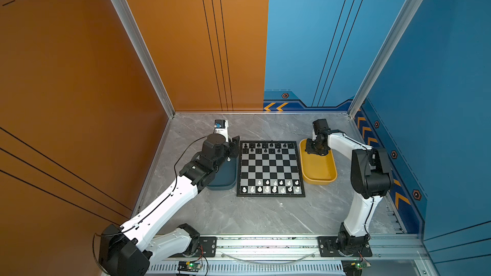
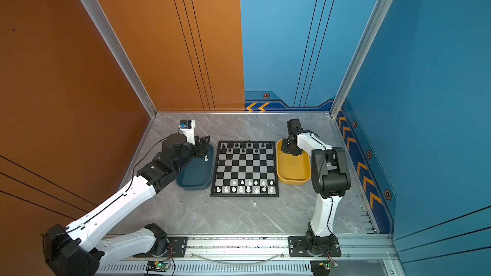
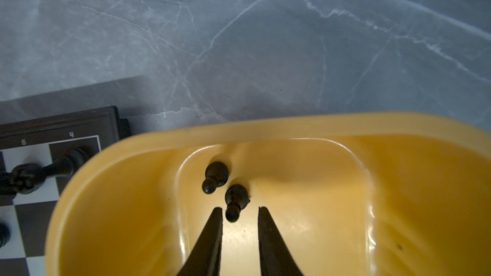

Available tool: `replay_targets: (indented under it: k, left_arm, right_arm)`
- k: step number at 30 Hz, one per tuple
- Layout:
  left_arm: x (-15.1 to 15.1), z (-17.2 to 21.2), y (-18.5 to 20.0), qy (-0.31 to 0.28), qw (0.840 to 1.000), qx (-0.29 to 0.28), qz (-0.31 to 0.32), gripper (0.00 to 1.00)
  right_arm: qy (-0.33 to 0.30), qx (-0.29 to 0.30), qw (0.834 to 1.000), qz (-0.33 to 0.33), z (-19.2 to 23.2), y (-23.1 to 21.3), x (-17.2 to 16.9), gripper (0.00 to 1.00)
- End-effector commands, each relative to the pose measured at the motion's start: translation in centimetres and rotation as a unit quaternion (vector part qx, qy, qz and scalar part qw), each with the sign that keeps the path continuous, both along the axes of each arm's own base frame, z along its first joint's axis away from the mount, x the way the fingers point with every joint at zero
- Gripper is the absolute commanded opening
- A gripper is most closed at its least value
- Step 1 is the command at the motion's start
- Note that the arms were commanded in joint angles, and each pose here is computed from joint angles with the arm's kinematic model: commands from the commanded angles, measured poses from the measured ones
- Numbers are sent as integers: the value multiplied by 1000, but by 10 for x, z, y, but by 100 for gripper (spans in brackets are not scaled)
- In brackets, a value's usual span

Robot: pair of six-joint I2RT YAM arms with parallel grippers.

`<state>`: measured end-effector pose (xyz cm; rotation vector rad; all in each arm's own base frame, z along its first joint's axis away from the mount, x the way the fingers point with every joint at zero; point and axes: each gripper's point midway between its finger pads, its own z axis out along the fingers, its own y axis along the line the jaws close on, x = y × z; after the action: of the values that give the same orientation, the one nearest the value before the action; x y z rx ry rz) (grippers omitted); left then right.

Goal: Set up the chess pieces on the board
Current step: 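Lower the right gripper into the yellow tray toward a black pawn, then close the right gripper on the black pawn and lift it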

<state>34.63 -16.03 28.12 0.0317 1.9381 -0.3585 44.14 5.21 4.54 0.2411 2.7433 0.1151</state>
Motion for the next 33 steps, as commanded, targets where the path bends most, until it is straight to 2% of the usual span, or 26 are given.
replay_targets:
  k: [1, 13, 20, 33]
  left_arm:
    - [2, -2, -1, 3, 1000, -9, -3, 55]
    - [4, -4, -3, 6, 1000, -9, -5, 55]
    - [4, -4, -3, 7, 1000, -9, -6, 55]
    - [3, -4, -3, 7, 1000, -8, -7, 55]
  right_arm:
    - [2, 9, 1000, -7, -4, 0, 6, 26]
    - [6, 13, 1000, -7, -6, 2, 7, 19]
    - [8, 8, 1000, -6, -6, 0, 4, 11]
    - [5, -23, 1000, -3, 10, -6, -8, 2]
